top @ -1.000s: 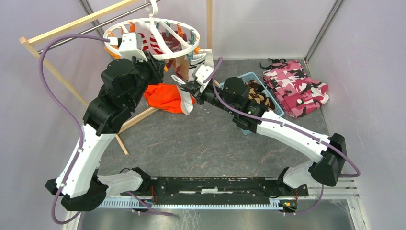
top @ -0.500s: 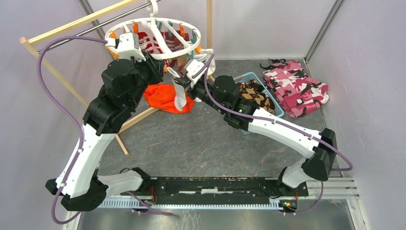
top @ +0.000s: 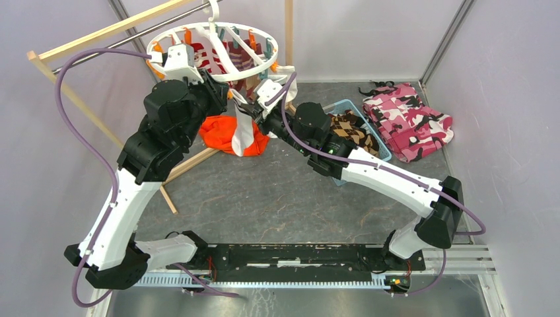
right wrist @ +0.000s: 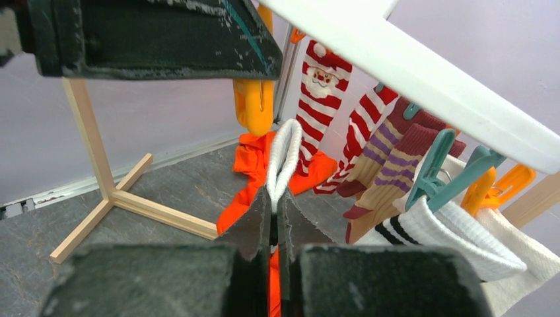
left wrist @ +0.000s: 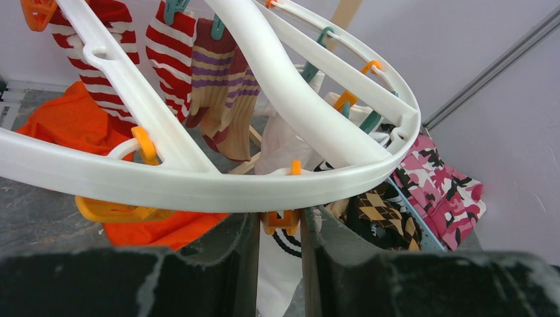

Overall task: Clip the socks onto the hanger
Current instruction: Clamp the sock onto the hanger.

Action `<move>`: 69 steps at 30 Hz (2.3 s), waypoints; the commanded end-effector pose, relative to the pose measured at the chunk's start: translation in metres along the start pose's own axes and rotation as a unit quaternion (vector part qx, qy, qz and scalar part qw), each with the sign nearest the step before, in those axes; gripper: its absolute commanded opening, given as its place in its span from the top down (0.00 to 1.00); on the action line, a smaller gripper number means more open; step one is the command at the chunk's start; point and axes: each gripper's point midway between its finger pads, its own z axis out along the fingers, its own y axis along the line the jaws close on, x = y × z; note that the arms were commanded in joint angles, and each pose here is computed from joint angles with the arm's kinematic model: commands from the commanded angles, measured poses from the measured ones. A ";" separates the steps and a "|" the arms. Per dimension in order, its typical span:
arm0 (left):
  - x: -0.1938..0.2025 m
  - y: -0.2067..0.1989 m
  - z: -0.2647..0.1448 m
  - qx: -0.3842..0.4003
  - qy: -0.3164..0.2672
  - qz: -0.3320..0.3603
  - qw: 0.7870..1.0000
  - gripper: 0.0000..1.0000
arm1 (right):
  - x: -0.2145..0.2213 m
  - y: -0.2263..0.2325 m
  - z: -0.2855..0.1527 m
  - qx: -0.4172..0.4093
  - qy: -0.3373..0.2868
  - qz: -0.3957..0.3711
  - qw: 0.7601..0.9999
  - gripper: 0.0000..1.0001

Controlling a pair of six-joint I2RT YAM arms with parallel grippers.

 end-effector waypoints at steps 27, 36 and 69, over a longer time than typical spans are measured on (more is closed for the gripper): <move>-0.022 -0.005 -0.004 0.006 -0.032 -0.050 0.998 0.94 | -0.038 0.005 0.005 -0.001 -0.053 -0.001 0.999 1.00; -0.021 -0.005 -0.004 0.005 -0.031 -0.059 0.998 0.94 | -0.035 0.004 0.002 0.003 -0.052 -0.003 0.999 1.00; -0.015 -0.003 -0.002 -0.003 -0.028 -0.071 0.997 0.94 | -0.046 0.010 0.005 0.003 -0.066 -0.015 0.998 1.00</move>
